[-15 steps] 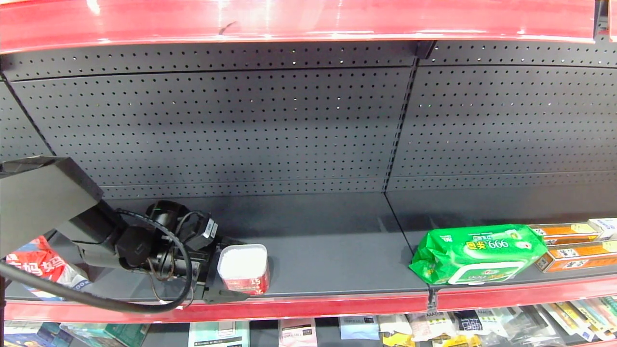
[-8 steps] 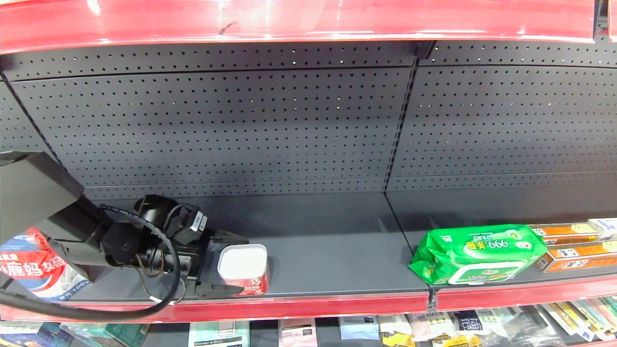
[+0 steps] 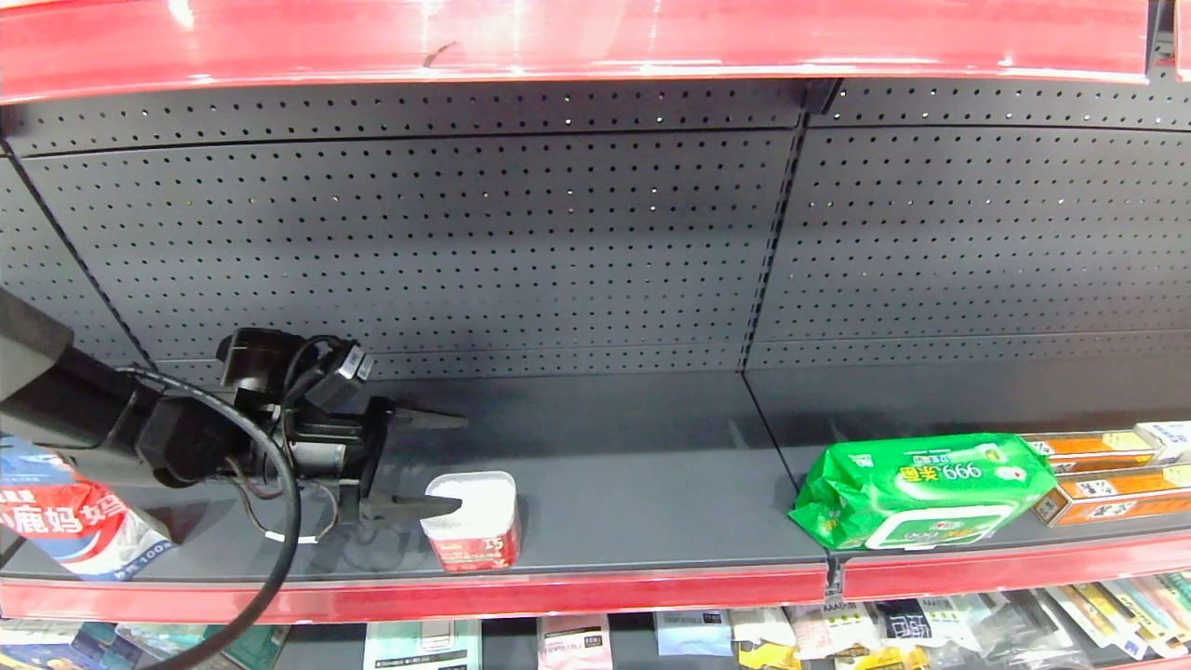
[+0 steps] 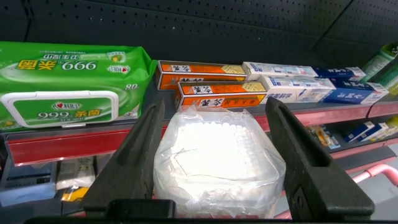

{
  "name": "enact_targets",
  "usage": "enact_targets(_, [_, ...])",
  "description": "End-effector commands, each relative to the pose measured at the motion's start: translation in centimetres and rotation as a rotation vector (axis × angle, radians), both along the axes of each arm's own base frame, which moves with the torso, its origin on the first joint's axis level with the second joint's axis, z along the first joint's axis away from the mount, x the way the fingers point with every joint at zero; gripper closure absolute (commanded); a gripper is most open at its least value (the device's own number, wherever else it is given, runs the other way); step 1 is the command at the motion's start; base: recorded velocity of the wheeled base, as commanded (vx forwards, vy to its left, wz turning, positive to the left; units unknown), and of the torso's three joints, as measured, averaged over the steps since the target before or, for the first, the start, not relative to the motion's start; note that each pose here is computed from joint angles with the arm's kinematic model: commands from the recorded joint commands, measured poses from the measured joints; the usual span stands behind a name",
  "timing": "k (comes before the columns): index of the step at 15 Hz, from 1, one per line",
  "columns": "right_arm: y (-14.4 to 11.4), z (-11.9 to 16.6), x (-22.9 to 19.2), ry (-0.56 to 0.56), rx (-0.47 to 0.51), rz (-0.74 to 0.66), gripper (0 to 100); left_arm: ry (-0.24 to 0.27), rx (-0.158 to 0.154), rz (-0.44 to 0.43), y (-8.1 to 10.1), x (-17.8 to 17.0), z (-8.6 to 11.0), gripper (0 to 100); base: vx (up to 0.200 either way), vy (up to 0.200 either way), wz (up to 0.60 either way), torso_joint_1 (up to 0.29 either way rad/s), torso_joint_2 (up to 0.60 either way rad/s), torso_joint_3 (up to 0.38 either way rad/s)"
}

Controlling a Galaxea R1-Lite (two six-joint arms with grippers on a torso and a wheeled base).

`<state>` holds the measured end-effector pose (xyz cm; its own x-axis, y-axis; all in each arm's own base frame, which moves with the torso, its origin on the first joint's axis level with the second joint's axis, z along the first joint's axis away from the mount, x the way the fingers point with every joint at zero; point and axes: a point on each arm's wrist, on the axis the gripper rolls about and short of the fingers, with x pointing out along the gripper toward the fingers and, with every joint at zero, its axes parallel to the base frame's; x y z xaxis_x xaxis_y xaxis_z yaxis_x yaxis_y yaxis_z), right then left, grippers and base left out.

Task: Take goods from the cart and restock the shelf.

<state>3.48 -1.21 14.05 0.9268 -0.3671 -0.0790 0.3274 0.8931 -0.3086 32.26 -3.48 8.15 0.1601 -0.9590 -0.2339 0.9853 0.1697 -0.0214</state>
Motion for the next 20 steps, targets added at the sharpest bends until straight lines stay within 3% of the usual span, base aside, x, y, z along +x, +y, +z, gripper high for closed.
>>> enact_targets(1, [0.0,0.0,0.0,-0.001,-0.001,-0.001,100,-0.041,-0.002,0.006,0.1,0.5,1.2,0,0.000,0.000,0.00,0.000,0.00,0.000])
enact_targets(4, [0.0,0.1,0.0,-0.004,-0.005,0.001,100,-0.002,-0.008,0.063,1.1,1.2,1.9,0,0.000,0.000,0.00,0.000,0.00,0.000])
enact_targets(7, [0.0,0.1,0.1,0.004,-0.002,0.010,100,0.022,0.024,0.242,3.1,3.4,4.4,0,0.000,0.000,0.00,0.000,0.00,0.000])
enact_targets(10, [0.0,0.1,-0.1,-0.010,0.006,0.005,100,0.016,0.122,0.402,3.6,4.5,4.3,0,0.000,0.000,0.00,0.000,0.00,0.000])
enact_targets(12, [0.1,0.1,-0.1,-0.013,0.006,0.011,100,-0.092,0.196,0.545,3.4,5.6,4.1,0,0.000,0.000,0.00,0.000,0.00,0.000])
enact_targets(14, [0.1,0.2,0.0,-0.017,0.006,0.016,100,-0.186,0.214,0.707,2.9,6.8,3.7,0,0.000,0.000,0.00,0.000,0.00,0.000])
enact_targets(15, [0.1,0.2,0.0,-0.019,0.015,0.019,100,-0.241,0.168,0.865,1.5,7.2,3.9,0,0.000,0.000,0.00,0.000,0.00,0.000])
enact_targets(17, [0.1,0.5,0.1,-0.023,0.015,0.029,100,-0.220,0.029,1.109,-2.0,6.9,4.8,0,0.000,0.000,0.00,0.000,0.00,0.000])
enact_targets(18, [0.1,0.6,0.1,-0.025,0.015,0.044,100,-0.241,-0.014,1.236,-3.3,6.7,5.6,0,0.000,0.000,0.00,0.000,0.00,0.000])
enact_targets(20, [0.1,0.9,0.5,-0.020,0.030,0.057,100,-0.267,-0.030,1.368,-4.6,5.5,6.7,0,0.000,0.000,0.00,0.000,0.00,0.000])
